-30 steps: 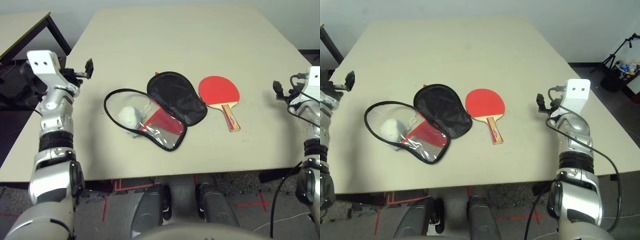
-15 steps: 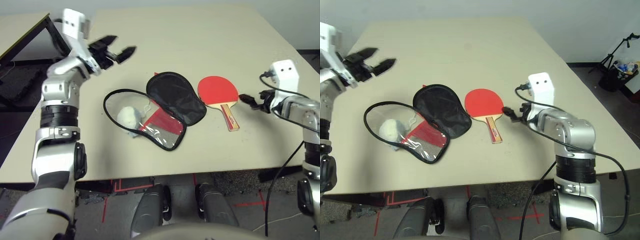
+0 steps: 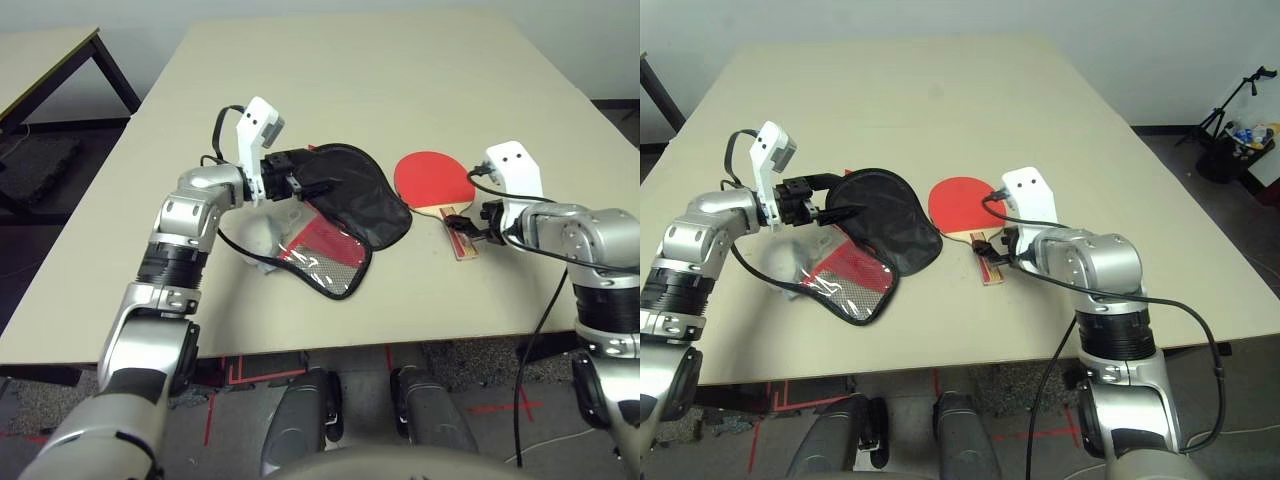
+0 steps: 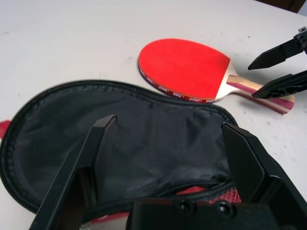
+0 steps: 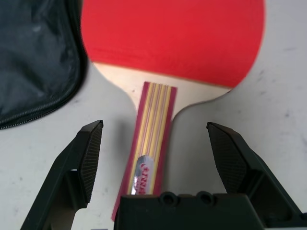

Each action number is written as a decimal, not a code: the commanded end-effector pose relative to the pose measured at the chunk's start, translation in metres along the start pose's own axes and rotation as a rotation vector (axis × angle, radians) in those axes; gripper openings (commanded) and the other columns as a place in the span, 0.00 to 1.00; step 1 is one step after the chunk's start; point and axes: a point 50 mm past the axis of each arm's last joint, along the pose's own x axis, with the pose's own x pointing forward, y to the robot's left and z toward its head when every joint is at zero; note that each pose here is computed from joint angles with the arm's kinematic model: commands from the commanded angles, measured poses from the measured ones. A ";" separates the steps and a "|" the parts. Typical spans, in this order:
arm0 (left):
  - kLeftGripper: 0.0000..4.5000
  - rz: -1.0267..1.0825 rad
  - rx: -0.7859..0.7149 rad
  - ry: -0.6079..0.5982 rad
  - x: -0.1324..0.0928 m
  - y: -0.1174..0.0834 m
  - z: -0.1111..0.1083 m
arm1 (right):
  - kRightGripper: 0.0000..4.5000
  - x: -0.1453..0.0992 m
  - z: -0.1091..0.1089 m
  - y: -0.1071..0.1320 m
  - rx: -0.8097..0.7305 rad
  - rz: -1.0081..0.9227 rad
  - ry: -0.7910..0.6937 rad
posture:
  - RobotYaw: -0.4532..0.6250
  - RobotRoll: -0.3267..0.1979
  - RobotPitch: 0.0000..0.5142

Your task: Store the ping-pong paddle in its case and zip it.

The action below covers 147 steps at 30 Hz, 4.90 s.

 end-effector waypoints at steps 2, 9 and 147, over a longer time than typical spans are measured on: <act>1.00 -0.001 0.001 -0.005 0.004 -0.005 -0.002 | 1.00 0.009 -0.005 0.007 -0.012 -0.037 0.058 | 0.35 0.62 0.20; 1.00 0.013 -0.002 -0.020 0.003 -0.007 -0.001 | 0.59 0.024 -0.012 0.006 0.004 -0.100 0.108 | 0.36 0.62 0.21; 1.00 -0.054 -0.149 0.267 -0.099 0.013 0.020 | 1.00 -0.049 0.068 0.030 -0.415 0.681 -0.633 | 0.41 0.62 0.23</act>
